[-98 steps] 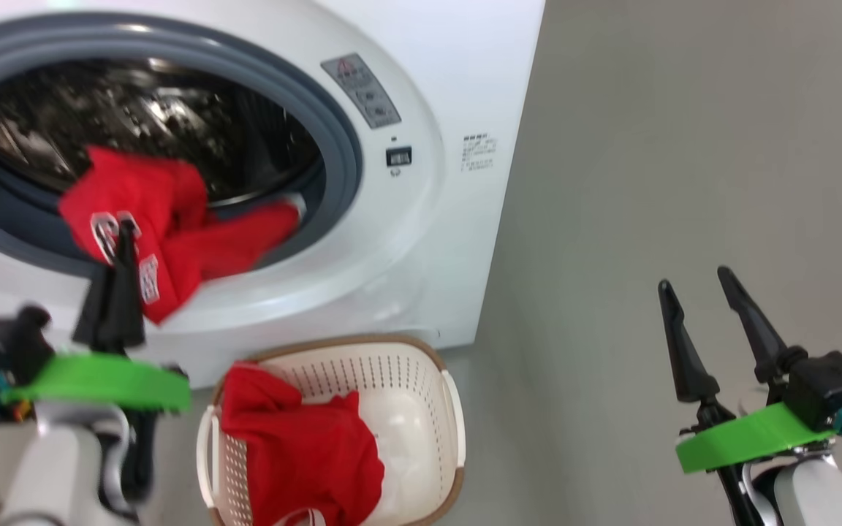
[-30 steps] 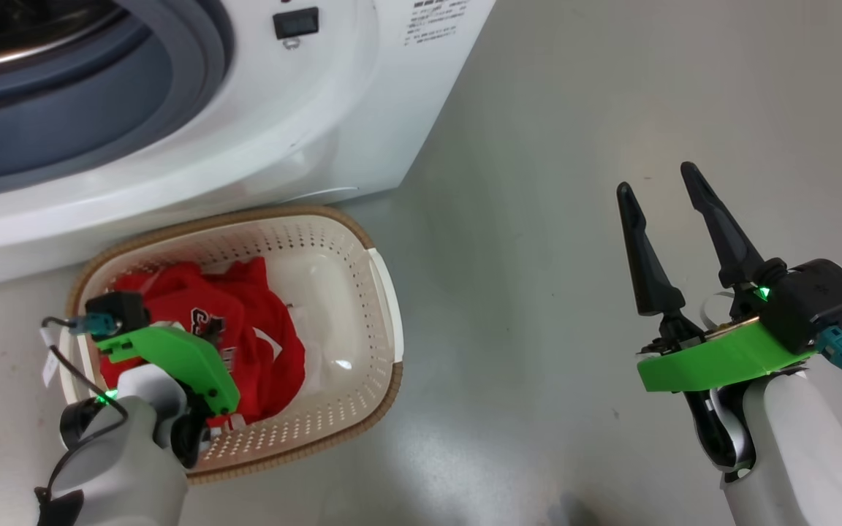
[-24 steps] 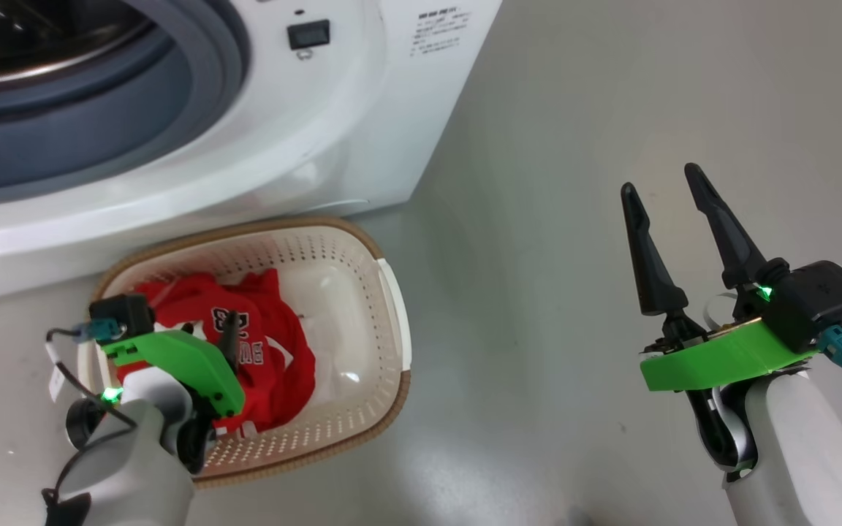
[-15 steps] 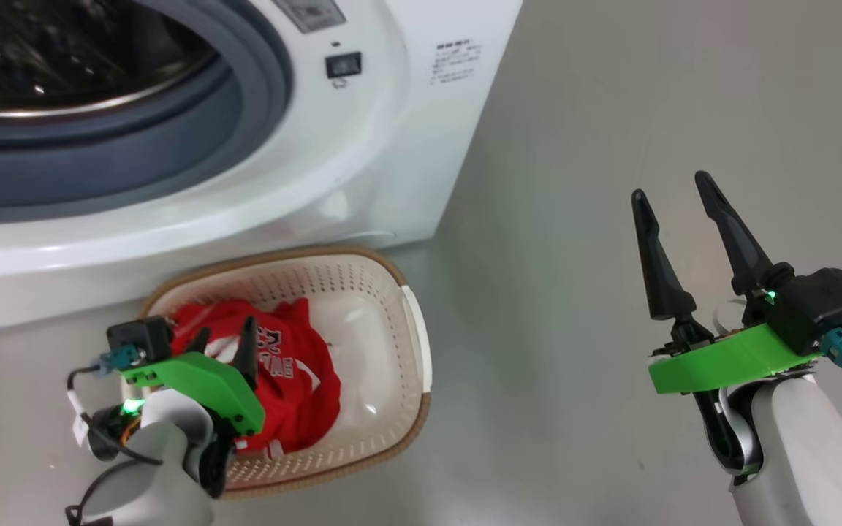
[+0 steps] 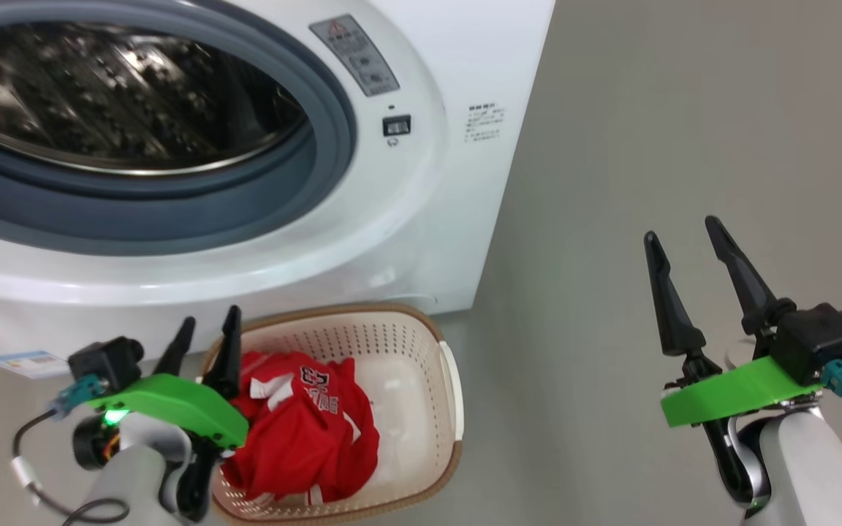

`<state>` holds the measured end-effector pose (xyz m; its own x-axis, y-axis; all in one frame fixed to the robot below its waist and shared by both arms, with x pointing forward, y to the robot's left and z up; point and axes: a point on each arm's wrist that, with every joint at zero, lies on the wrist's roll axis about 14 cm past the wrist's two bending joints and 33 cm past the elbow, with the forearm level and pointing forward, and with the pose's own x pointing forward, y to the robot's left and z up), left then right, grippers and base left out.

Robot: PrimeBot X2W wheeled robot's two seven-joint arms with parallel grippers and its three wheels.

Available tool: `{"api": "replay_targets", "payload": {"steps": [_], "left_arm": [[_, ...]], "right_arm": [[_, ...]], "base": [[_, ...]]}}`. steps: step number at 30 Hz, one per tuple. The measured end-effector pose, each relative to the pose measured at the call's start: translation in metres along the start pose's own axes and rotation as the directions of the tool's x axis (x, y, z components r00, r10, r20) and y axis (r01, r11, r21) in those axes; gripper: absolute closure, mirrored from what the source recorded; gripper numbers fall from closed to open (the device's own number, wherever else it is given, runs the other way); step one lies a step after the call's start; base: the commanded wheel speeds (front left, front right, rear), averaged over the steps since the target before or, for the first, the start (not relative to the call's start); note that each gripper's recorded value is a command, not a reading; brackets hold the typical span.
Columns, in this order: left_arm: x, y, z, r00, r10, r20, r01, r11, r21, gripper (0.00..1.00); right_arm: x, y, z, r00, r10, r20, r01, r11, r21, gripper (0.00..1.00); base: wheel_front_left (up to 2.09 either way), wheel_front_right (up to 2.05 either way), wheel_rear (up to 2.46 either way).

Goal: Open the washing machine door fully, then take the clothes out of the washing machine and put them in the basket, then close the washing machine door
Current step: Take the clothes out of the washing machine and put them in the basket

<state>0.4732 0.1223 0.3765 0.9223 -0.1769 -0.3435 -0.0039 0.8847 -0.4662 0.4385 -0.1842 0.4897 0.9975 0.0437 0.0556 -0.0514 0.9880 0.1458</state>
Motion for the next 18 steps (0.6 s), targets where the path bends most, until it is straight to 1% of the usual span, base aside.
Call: {"api": "replay_targets", "payload": {"steps": [5, 8, 9, 18], "left_arm": [[-0.023, -0.001, 0.042, 0.989, -0.017, 0.149, 0.012, 0.999, 0.034, 0.00], [-0.041, -0.001, 0.058, 0.975, -0.022, 0.219, 0.009, 0.998, 0.063, 0.00], [-0.053, -0.002, 0.067, 0.965, -0.029, 0.260, 0.011, 0.997, 0.071, 0.00], [-0.105, -0.010, 0.099, 0.913, -0.067, 0.403, 0.007, 0.989, 0.150, 0.00]], "right_arm": [[-0.009, 0.005, 0.014, 0.999, 0.010, 0.031, -0.010, 1.000, 0.005, 0.00], [-0.015, 0.007, 0.020, 0.999, 0.014, 0.046, -0.014, 1.000, 0.006, 0.00], [-0.019, 0.009, 0.024, 0.998, 0.015, 0.054, -0.016, 1.000, 0.007, 0.00], [-0.045, 0.005, 0.038, 0.996, -0.003, 0.085, 0.003, 1.000, 0.007, 0.00]], "base": [[0.00, 0.00, 0.00], [0.00, 0.00, 0.00], [0.00, 0.00, 0.00], [0.00, 0.00, 0.00]]}}
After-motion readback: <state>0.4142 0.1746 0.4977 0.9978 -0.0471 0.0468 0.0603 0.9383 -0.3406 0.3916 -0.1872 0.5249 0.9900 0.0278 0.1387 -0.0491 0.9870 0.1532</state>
